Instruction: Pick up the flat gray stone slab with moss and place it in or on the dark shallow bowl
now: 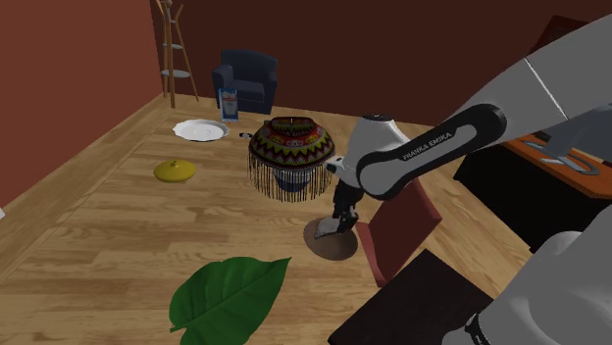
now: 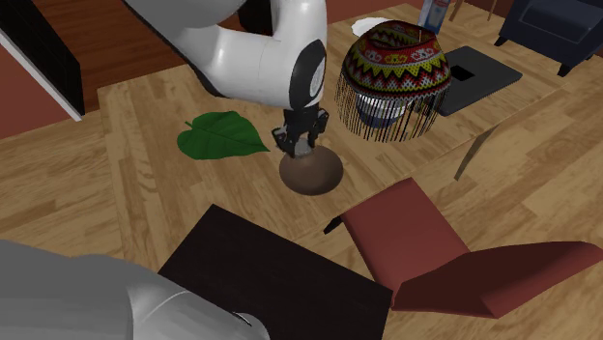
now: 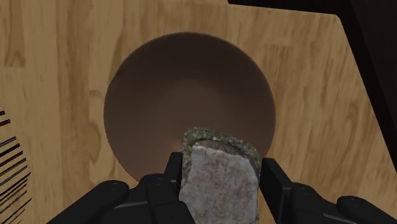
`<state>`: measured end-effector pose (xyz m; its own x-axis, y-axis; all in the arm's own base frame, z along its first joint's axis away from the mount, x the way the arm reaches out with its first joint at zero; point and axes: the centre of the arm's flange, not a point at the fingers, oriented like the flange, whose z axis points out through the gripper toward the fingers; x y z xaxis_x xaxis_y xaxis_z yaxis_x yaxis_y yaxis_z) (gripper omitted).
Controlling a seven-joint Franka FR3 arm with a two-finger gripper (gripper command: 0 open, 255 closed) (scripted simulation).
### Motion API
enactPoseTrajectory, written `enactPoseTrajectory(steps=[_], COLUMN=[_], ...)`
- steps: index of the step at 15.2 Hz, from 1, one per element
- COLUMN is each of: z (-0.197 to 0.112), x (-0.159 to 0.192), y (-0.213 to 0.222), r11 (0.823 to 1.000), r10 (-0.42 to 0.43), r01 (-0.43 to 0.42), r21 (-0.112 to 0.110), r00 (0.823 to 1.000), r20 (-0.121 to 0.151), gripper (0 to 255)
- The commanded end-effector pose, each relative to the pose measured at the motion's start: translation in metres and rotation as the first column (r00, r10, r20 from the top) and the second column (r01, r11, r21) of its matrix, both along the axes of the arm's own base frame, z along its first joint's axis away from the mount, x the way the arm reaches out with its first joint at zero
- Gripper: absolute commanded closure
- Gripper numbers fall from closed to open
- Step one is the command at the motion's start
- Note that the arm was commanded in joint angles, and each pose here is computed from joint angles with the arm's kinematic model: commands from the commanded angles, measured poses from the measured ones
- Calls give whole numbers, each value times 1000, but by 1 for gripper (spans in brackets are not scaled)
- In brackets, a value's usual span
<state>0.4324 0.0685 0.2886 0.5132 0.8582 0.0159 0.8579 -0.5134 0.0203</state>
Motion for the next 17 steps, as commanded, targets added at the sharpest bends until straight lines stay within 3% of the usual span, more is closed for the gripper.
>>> enactPoseTrajectory(steps=[1, 3, 17], z=[4, 7, -67], x=[5, 11, 11], y=[-24, -43, -43], r11=[1000, 1000, 1000], r10=[2, 2, 2], r01=[-2, -2, -2], r21=[0, 0, 0], r00=[1000, 1000, 1000], r20=[0, 0, 0], gripper=[255, 255, 255])
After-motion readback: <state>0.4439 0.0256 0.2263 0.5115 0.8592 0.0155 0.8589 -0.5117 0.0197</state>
